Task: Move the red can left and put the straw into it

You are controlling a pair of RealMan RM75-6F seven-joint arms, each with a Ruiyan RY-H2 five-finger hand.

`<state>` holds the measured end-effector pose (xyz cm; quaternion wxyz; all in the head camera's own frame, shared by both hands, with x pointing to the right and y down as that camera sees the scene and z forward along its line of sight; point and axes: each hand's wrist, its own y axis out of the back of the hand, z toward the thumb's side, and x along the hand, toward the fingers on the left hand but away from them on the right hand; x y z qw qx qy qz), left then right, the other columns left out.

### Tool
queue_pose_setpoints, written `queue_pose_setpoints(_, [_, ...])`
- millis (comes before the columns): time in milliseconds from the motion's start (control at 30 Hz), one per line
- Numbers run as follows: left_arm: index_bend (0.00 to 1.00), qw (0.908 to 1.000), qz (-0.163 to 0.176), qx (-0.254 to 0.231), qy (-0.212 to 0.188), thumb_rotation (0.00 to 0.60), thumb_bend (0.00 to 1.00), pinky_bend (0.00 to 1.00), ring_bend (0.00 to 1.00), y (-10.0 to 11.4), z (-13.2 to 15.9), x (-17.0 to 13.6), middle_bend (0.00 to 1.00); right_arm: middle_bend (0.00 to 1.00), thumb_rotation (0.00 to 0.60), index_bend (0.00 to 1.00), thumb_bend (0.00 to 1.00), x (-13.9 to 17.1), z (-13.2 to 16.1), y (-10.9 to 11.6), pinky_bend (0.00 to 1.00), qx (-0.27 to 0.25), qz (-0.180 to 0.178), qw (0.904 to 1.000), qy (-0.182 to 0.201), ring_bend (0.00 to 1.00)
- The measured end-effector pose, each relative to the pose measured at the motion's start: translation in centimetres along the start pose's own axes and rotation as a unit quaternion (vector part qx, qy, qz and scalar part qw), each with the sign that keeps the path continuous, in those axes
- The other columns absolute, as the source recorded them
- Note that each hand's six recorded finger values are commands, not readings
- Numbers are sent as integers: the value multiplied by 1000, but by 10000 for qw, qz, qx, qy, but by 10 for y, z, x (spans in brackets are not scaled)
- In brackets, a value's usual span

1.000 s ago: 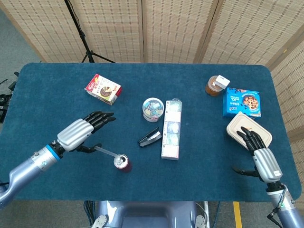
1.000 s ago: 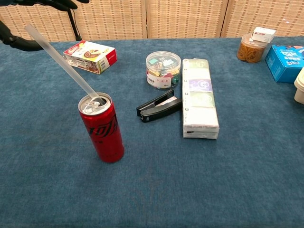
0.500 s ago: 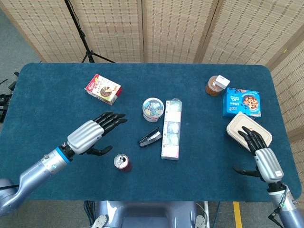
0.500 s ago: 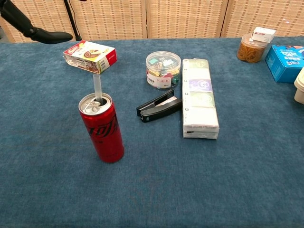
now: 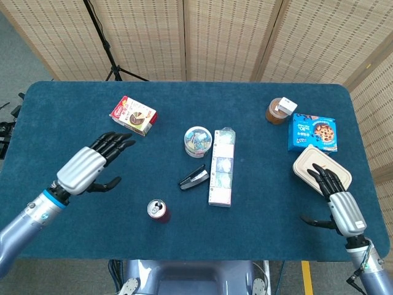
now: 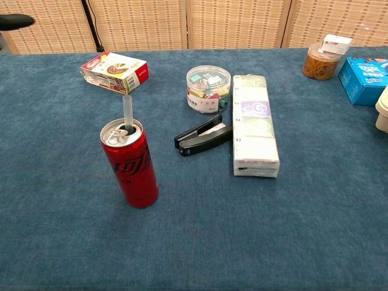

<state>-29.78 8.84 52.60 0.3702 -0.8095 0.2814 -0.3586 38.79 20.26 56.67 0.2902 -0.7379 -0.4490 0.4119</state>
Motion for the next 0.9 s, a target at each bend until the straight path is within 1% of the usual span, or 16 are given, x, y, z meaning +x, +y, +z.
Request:
queue_pose_setpoints(100, [0, 9991, 207, 224, 297, 600, 364, 0, 0, 3, -19, -17, 0, 0, 600, 0, 0, 0, 1, 0, 0, 23, 0, 10000, 15, 0])
queue_pose_setpoints(267, [0, 9935, 659, 486, 794, 600, 365, 0, 0, 5, -51, -54, 0, 0, 600, 0, 0, 0, 1, -2, 0, 192, 24, 9998, 19, 0])
queue_pose_setpoints(333, [0, 9905, 779, 519, 1006, 600, 365, 0, 0, 2, -65, -73, 0, 0, 600, 0, 0, 0, 0, -4, 0, 394, 51, 9992, 2, 0])
queue_pose_setpoints(467, [0, 9844, 852, 522, 1447, 600, 365, 0, 0, -12, -89, -109, 0, 0, 600, 0, 0, 0, -1, -8, 0, 963, 84, 9953, -44, 0])
queue_pose_setpoints(500, [0, 9825, 884, 520, 1556, 600, 365, 0, 0, -15, -93, -118, 0, 0, 600, 0, 0, 0, -1, -10, 0, 1153, 83, 9933, -57, 0])
queue_pose_setpoints(600, [0, 9757, 1012, 427, 1898, 600, 364, 0, 0, -26, -104, -144, 0, 0, 600, 0, 0, -1, 2, -14, 0, 1494, 70, 9887, -79, 0])
queue_pose_setpoints(733, [0, 9671, 1188, 180, 2244, 600, 364, 0, 0, -35, -109, -171, 0, 0, 600, 0, 0, -1, 9, -17, 0, 1496, 36, 9887, -54, 0])
queue_pose_setpoints(833, [0, 9618, 1272, 28, 2422, 600, 364, 0, 0, -41, -113, -184, 0, 0, 600, 0, 0, 0, 11, -17, 0, 1475, 22, 9891, -22, 0])
queue_pose_setpoints(900, [0, 9595, 1288, 10, 2506, 600, 364, 0, 0, -43, -116, -190, 0, 0, 600, 0, 0, 1, 12, -17, 0, 1473, 21, 9891, -19, 0])
